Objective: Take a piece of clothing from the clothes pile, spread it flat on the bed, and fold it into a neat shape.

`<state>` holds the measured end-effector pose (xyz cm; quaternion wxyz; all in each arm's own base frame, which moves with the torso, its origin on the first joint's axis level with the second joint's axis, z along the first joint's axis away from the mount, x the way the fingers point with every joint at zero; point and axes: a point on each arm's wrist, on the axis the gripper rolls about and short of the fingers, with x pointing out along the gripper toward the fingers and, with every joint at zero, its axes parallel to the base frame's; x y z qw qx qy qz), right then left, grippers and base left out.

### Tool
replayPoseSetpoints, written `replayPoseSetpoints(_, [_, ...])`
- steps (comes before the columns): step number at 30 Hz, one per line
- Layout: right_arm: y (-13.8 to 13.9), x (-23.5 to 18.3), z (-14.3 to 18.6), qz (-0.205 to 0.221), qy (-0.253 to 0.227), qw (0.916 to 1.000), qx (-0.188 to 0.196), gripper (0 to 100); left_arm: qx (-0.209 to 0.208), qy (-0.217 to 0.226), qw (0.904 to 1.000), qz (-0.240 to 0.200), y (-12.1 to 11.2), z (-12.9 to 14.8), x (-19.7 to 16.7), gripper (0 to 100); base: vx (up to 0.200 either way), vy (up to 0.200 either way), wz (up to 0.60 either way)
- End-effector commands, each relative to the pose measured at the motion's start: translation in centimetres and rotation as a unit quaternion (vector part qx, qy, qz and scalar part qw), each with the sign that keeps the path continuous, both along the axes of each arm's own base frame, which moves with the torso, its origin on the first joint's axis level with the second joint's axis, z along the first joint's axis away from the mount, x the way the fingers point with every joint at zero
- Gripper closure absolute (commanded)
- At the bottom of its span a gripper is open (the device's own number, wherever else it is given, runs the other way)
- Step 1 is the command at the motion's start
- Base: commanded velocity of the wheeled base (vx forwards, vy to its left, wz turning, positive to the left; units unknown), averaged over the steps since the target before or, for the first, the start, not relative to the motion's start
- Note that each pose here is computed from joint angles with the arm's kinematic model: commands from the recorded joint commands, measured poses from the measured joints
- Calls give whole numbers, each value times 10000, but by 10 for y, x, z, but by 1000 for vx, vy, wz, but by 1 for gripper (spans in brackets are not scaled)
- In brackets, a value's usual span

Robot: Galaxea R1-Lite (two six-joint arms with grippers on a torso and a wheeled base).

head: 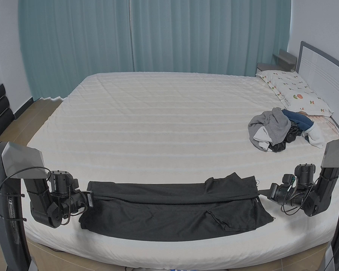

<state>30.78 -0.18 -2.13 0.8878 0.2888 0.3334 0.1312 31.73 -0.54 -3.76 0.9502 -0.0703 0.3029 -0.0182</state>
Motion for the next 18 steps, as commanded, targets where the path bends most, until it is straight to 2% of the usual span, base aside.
replayPoseSetpoints(1, [1,-10,-20,12,352,9994,-2,100,40,181,9998,-46,0,-5,-8,100,0,0,0])
replayPoseSetpoints(6, [-1,-11,-23,-17,406,9992,-4,100,18,250,9997,-77,-1,-6,-11,100,0,0,0])
replayPoseSetpoints(7, [-1,-11,-23,-11,406,9992,1,0,18,250,9997,-77,-1,-6,-11,100,0,0,0])
replayPoseSetpoints(8, [-2,-10,-23,-31,394,9992,6,0,24,241,9997,-82,-1,-5,-11,100,0,0,0])
replayPoseSetpoints(9, [-2,-10,-22,-31,371,9993,5,0,30,233,9997,-86,-1,-5,-12,0,0,0,0])
replayPoseSetpoints(14, [-3,-7,-14,-90,170,9998,47,0,24,193,9997,-120,-1,-1,-14,0,0,0,0])
replayPoseSetpoints(18, [-6,-4,1,-316,-65,9991,278,0,-87,-86,9998,-147,2,19,-14,0,0,0,0])
